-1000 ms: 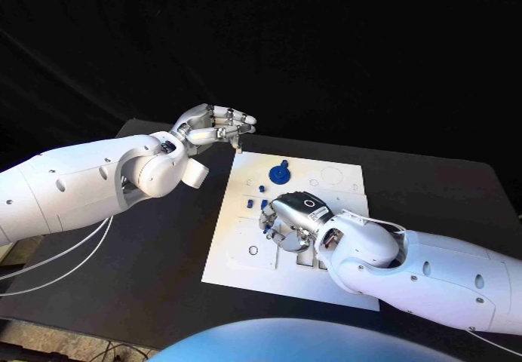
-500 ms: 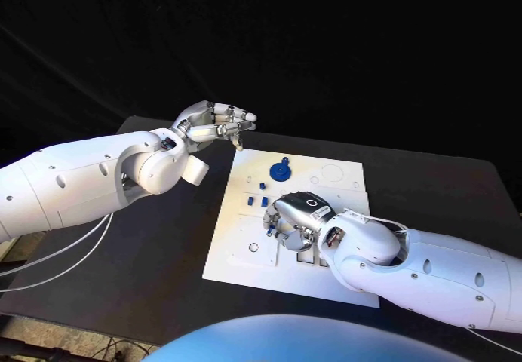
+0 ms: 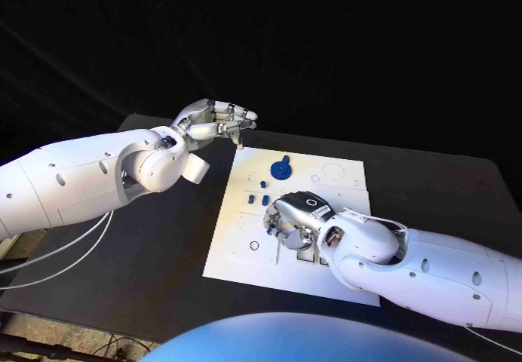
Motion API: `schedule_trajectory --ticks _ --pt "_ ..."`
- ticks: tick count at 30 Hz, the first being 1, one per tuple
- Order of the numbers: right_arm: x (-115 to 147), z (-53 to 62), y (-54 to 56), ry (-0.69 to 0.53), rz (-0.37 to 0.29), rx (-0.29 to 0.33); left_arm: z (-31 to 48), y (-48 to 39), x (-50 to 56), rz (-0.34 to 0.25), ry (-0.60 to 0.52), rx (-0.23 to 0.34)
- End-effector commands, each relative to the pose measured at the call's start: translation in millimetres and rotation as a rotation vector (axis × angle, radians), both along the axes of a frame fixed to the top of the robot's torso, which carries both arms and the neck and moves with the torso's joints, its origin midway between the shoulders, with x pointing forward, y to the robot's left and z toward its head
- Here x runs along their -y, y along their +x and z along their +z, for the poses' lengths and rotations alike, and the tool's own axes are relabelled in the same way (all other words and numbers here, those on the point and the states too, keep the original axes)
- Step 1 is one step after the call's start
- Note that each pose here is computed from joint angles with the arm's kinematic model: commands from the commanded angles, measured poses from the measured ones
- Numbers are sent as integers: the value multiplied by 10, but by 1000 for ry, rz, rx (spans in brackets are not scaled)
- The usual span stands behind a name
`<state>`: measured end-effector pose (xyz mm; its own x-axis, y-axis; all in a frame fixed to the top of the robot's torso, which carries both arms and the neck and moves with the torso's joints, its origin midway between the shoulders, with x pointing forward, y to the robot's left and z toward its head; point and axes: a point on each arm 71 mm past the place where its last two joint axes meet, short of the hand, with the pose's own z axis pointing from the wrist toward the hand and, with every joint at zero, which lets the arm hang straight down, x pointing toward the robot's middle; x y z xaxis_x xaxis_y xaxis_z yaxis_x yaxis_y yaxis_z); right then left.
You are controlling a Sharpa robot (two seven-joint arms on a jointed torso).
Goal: Assemble the parts on the task board
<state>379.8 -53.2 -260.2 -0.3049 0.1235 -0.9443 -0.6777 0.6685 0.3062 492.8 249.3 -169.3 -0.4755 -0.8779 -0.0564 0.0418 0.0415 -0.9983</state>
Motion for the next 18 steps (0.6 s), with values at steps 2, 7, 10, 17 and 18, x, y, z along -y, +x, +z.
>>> schedule_trajectory --ticks 2,7,10,17,18 --pt "-5 -47 -20 -25 13 -6 10 -7 15 -13 -4 2" --pt "-5 -57 -28 -29 15 -10 11 -8 10 -13 -3 1" --pt "3 -63 -29 -33 14 -12 11 -9 8 -13 -2 2" --pt "35 -54 -24 -28 2 2 11 -9 0 -12 -1 1" --pt "39 -50 -24 -25 -1 6 11 -9 -1 -12 -1 1"
